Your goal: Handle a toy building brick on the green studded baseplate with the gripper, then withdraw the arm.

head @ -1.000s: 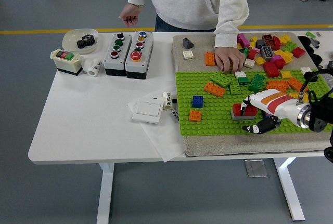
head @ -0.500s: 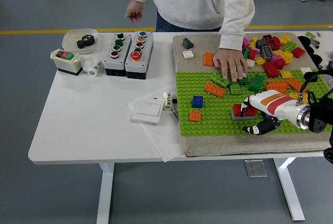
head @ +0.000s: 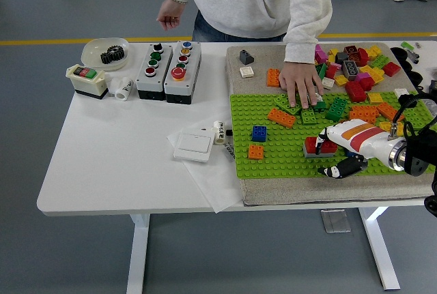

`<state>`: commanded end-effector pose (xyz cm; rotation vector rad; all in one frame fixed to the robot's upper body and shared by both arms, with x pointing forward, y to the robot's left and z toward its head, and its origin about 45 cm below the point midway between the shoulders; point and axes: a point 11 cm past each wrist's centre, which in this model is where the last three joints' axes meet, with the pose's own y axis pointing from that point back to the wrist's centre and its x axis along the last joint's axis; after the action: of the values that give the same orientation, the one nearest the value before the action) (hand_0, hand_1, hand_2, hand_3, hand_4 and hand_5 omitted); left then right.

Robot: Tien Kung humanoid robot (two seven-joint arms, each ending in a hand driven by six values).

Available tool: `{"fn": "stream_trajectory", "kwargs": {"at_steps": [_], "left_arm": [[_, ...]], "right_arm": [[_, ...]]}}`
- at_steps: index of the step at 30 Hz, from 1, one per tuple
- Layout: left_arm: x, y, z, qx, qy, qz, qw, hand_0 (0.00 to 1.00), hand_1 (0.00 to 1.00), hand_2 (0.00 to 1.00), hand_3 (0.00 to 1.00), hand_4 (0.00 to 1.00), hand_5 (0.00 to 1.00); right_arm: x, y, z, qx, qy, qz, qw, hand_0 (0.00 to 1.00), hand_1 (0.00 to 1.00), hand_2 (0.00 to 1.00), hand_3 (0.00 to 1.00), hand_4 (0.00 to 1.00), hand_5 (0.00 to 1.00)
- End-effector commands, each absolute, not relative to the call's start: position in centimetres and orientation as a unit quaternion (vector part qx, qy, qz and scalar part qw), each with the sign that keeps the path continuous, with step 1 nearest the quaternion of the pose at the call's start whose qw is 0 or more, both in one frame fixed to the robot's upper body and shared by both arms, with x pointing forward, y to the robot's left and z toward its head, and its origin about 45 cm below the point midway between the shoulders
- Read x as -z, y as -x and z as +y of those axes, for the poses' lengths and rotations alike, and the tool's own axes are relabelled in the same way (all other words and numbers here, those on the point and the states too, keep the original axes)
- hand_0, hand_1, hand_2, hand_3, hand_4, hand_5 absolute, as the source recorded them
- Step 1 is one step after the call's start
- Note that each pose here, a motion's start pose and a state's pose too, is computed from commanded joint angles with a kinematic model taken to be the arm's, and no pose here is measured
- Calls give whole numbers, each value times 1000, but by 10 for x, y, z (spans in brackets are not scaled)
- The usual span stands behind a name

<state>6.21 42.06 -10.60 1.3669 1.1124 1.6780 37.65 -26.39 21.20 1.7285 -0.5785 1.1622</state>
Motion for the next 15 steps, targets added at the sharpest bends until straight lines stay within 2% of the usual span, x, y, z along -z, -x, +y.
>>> {"fn": "stream_trajectory", "kwargs": {"at_steps": [15], "left_arm": [[106,-63,420,-648,-526,429,347,803,844,826,705,783,644]], "right_arm": [[-209,-376,-265,-471,-706,-234,475,682,690,720,576,789,443]]}}
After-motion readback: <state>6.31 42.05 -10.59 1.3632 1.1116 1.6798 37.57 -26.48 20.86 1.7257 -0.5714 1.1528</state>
